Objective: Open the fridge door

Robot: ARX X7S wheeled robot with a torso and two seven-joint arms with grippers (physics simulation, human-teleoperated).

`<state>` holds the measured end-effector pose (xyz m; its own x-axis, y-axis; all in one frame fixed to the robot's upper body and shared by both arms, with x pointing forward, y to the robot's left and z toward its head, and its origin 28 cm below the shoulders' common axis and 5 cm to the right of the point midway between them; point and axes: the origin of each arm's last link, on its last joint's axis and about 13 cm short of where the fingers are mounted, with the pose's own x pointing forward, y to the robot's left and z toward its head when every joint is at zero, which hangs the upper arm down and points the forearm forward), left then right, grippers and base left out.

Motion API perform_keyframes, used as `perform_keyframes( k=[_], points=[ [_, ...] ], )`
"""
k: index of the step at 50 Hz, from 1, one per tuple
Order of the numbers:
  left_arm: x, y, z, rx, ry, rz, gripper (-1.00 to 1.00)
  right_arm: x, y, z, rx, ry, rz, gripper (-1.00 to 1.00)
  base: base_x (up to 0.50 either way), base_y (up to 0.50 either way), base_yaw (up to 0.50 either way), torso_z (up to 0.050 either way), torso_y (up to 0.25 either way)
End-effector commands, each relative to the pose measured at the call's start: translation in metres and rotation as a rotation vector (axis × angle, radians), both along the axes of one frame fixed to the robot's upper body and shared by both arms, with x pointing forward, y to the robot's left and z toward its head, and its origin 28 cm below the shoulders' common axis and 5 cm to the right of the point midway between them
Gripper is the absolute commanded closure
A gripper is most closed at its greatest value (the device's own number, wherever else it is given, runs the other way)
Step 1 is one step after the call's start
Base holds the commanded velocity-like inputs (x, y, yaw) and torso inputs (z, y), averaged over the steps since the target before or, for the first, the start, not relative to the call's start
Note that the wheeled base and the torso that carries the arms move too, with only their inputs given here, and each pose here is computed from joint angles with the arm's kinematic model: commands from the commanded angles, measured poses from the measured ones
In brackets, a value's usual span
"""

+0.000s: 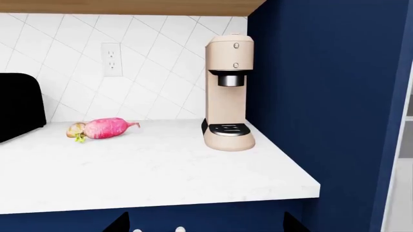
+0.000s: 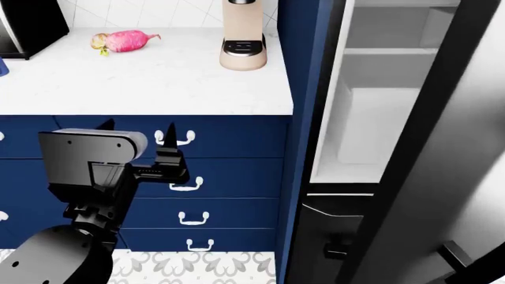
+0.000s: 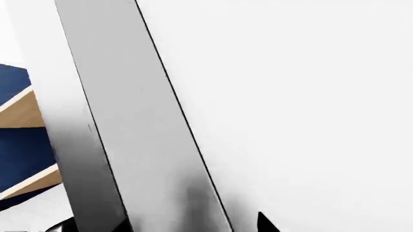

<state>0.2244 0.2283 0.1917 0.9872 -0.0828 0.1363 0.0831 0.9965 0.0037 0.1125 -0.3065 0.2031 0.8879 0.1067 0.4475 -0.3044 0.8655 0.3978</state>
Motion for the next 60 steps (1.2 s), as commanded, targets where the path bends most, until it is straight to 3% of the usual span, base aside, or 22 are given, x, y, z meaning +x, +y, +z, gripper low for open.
perform_keyframes(
  k=[1,20,40,60],
  points=[
    [0.000,0.000,-0.001,0.001,0.000,0.000,-1.00,-0.023,-0.007,0.051,-0.072,-0.718,-0.073,-1.00,0.00,0.00,0.00,0.000,0.000],
    [0.000,0.000,0.000,0.002,-0.002,-0.001,-1.00,-0.025,-0.007,0.053,-0.082,-0.741,-0.062,-1.00,0.00,0.00,0.00,0.000,0.000],
    [0.000,0.000,0.000,-0.001,-0.003,0.000,-1.00,-0.042,0.023,0.081,-0.261,-0.840,0.210,-1.00,0.00,0.00,0.00,0.000,0.000],
    [0.001,0.000,0.000,-0.002,0.000,0.000,-1.00,-0.028,0.038,0.093,-0.396,-0.676,0.227,-1.00,0.00,0.00,0.00,0.000,0.000]
  ],
)
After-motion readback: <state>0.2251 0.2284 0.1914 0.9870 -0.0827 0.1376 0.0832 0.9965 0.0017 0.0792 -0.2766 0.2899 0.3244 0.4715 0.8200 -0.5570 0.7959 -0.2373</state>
